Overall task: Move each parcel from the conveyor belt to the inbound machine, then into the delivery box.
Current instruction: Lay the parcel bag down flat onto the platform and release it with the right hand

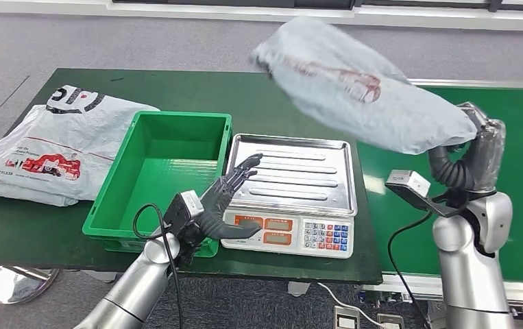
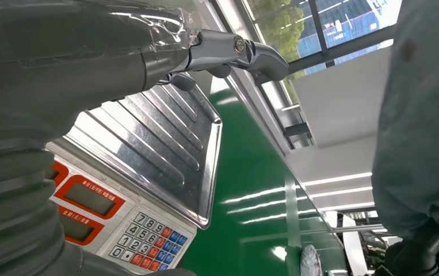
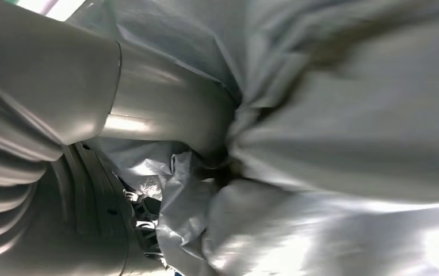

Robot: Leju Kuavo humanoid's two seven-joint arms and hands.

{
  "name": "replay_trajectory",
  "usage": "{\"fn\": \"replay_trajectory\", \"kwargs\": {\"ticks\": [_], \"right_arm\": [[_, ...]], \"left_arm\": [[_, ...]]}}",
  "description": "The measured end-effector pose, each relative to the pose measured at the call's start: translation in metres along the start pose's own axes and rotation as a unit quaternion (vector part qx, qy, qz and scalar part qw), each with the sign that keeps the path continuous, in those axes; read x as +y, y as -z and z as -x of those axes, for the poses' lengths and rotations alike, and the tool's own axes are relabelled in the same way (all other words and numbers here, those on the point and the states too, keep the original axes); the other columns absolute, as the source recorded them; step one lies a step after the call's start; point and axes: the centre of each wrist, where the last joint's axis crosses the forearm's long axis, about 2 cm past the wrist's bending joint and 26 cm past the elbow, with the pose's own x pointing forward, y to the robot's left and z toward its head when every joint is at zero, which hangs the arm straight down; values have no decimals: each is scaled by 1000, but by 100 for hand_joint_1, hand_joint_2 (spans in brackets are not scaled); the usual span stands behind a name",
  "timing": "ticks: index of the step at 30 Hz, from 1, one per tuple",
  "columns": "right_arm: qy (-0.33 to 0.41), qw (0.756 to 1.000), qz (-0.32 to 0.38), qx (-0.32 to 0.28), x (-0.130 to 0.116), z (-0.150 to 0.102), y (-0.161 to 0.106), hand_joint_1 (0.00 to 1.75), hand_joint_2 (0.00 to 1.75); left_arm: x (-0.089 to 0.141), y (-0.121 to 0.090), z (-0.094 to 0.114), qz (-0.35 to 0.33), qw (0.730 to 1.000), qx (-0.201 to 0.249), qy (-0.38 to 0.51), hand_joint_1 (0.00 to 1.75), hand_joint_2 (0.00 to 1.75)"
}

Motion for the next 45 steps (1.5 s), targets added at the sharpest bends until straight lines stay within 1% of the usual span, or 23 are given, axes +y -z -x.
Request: {"fn": "replay_trajectory", "kwargs": {"ticks": [1, 2, 4, 5, 7, 8, 10, 14, 16, 18, 21, 22, 25, 27, 29, 31, 33, 36, 38, 41, 42, 45], "right_arm": [[10, 1000, -26, 0, 6, -4, 4, 175, 175], [20, 997, -68, 1, 14, -10, 8, 175, 175], [39, 982, -186, 10, 34, -24, 15, 175, 175], [46, 967, -249, 18, 46, -31, 14, 175, 175], [59, 930, -361, 40, 68, -46, 5, 175, 175], [66, 911, -403, 48, 76, -51, -3, 175, 175], [77, 883, -460, 55, 90, -60, -19, 175, 175], [99, 844, -523, 60, 107, -74, -37, 175, 175], [99, 831, -544, 63, 112, -79, -44, 175, 175], [82, 826, -553, 67, 114, -83, -50, 175, 175], [48, 829, -553, 68, 116, -87, -57, 175, 175], [49, 827, -557, 64, 117, -87, -59, 175, 175], [89, 811, -576, 51, 118, -89, -62, 175, 175], [103, 805, -583, 48, 118, -89, -64, 175, 175], [112, 801, -586, 45, 119, -89, -65, 88, 175], [137, 801, -582, 40, 119, -90, -65, 0, 175], [184, 805, -563, 34, 117, -90, -66, 0, 175], [267, 816, -512, 28, 112, -95, -65, 0, 175], [296, 825, -480, 26, 108, -97, -63, 0, 175], [310, 837, -451, 26, 104, -97, -58, 0, 44], [314, 841, -439, 26, 103, -97, -57, 0, 44], [319, 865, -387, 24, 97, -95, -54, 0, 175]], "left_arm": [[0, 0, 0, -1, 1000, 0, 1, 0, 175], [1, 0, 0, -2, 1000, 0, 2, 0, 175], [3, 0, -1, -5, 1000, -1, 6, 0, 175], [3, 0, -1, -6, 1000, -1, 7, 0, 175], [4, -1, -2, -9, 1000, -2, 9, 0, 175], [5, -1, -2, -10, 1000, -3, 10, 0, 175], [6, -3, -2, -11, 1000, -3, 12, 0, 175], [7, -3, -2, -14, 1000, -3, 13, 0, 175], [7, -3, -2, -15, 1000, -3, 12, 0, 175], [8, -3, -2, -17, 1000, -3, 13, 0, 175], [9, -5, -2, -20, 1000, -2, 15, 0, 175], [9, -5, -2, -20, 1000, -2, 15, 0, 175], [9, -5, -2, -20, 1000, -2, 15, 0, 175], [10, -5, -2, -19, 1000, -1, 15, 0, 175], [10, -4, -2, -19, 1000, -1, 15, 0, 175], [10, -4, -2, -20, 1000, -1, 15, 0, 175], [11, -4, -2, -22, 1000, -2, 13, 0, 175], [11, -4, -2, -24, 1000, -3, 10, 0, 175], [11, -4, -2, -25, 1000, -2, 9, 0, 175], [11, -4, -1, -25, 1000, -2, 8, 0, 175], [11, -4, -1, -25, 1000, -1, 8, 0, 175], [11, -4, -1, -24, 1000, -2, 7, 0, 175]]}}
